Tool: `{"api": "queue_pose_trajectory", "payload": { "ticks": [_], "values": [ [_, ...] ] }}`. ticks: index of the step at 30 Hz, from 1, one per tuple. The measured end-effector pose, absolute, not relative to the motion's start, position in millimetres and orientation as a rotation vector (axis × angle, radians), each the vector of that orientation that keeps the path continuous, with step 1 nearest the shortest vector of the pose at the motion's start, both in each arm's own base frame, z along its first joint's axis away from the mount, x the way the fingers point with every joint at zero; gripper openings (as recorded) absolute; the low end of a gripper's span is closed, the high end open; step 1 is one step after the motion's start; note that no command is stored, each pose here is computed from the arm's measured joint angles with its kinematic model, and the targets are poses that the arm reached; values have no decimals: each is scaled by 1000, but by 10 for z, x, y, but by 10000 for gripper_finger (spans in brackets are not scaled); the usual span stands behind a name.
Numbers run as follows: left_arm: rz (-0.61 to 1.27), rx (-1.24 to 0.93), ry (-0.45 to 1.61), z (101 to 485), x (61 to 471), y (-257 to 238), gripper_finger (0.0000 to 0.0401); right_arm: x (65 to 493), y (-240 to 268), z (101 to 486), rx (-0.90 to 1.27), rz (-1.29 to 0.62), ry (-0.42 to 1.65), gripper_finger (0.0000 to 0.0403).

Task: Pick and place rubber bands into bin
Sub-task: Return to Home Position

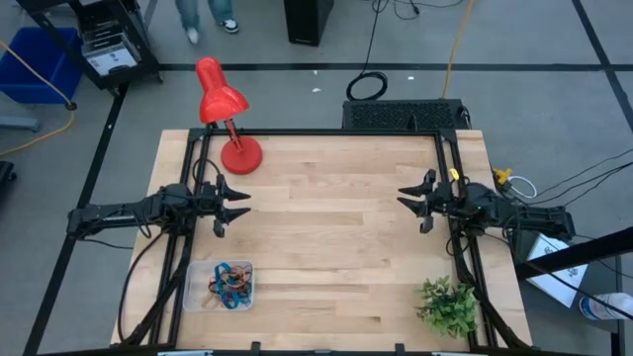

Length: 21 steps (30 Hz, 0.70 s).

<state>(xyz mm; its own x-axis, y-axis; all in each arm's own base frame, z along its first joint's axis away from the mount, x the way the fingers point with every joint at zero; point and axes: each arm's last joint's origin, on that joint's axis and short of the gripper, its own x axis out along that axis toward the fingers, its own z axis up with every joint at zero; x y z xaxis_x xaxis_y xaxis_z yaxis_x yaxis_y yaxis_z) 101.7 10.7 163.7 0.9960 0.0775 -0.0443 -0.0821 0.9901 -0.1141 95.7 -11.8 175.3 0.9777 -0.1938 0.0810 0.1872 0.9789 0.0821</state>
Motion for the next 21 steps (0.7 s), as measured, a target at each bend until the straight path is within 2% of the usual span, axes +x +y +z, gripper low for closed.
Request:
{"api": "queue_pose_trajectory", "payload": {
  "ticks": [21],
  "values": [
    [84, -115, 40, 1638, 1016, 109, 200, 963, -119, 1751, 103, -191, -88, 114]
  ]
}}
